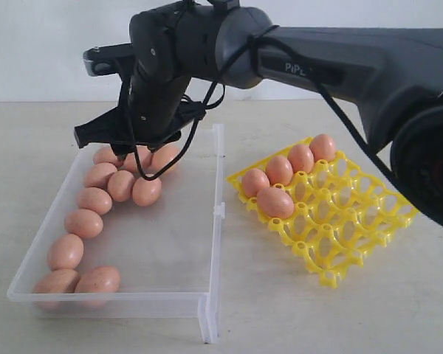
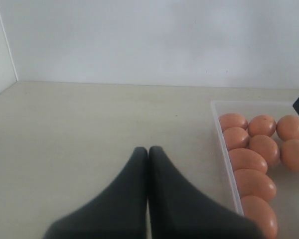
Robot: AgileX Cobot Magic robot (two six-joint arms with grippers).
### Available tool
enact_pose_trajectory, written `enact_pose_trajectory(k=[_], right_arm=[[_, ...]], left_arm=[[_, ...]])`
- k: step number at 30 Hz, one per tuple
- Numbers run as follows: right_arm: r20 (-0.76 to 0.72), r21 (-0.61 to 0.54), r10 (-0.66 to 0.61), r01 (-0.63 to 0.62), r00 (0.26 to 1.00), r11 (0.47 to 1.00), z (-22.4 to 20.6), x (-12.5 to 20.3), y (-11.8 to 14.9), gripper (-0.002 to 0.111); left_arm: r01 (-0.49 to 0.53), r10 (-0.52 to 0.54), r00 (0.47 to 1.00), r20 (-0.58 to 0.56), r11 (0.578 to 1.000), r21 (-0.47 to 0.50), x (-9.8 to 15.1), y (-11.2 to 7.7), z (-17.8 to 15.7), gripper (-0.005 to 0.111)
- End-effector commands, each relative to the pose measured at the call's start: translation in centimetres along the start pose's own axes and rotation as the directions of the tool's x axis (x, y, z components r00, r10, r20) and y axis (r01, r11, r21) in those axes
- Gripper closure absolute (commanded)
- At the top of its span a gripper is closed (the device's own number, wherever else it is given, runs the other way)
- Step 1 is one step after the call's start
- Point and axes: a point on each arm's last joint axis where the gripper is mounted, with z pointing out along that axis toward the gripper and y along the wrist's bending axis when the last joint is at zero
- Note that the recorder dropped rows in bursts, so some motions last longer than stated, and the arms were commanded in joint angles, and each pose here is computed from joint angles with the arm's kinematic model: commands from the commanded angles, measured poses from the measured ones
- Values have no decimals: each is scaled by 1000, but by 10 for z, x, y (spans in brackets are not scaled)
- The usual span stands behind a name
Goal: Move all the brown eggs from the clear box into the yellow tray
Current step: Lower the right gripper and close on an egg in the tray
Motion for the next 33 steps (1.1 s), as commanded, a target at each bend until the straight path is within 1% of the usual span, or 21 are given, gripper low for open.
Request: enact_pose_trajectory(k=[1, 6, 10, 21, 22, 24, 26, 28, 33], right_arm=[[6, 14, 226, -226, 974, 974, 21, 0, -19, 57], [-66, 4, 324, -324, 944, 946, 42, 10, -30, 57], [-91, -22, 366, -370, 926, 929, 54, 15, -29, 57], [-100, -36, 397, -402, 913, 915, 76, 23, -30, 57], [-100, -36, 399, -404, 912, 914, 76, 23, -30, 60], [-100, -36, 399, -404, 911, 914, 76, 23, -30, 71], [-100, -36, 399, -404, 911, 914, 75, 23, -30, 92], [-98, -42, 396, -401, 913, 915, 73, 22, -29, 108], [-92, -54, 395, -400, 914, 915, 59, 16, -27, 108]], left_arm=[[4, -4, 1000, 8, 1000, 5, -2, 0, -1, 111], [4, -4, 1000, 8, 1000, 5, -2, 0, -1, 111], [4, -4, 1000, 8, 1000, 5, -2, 0, -1, 111], [4, -4, 1000, 8, 1000, 5, -2, 0, -1, 111], [4, -4, 1000, 8, 1000, 5, -2, 0, -1, 111], [4, -4, 1000, 8, 1000, 5, -2, 0, -1, 111], [4, -4, 1000, 8, 1000, 5, -2, 0, -1, 111], [4, -4, 1000, 8, 1000, 5, -2, 0, -1, 111], [4, -4, 1000, 8, 1000, 5, -2, 0, -1, 111]])
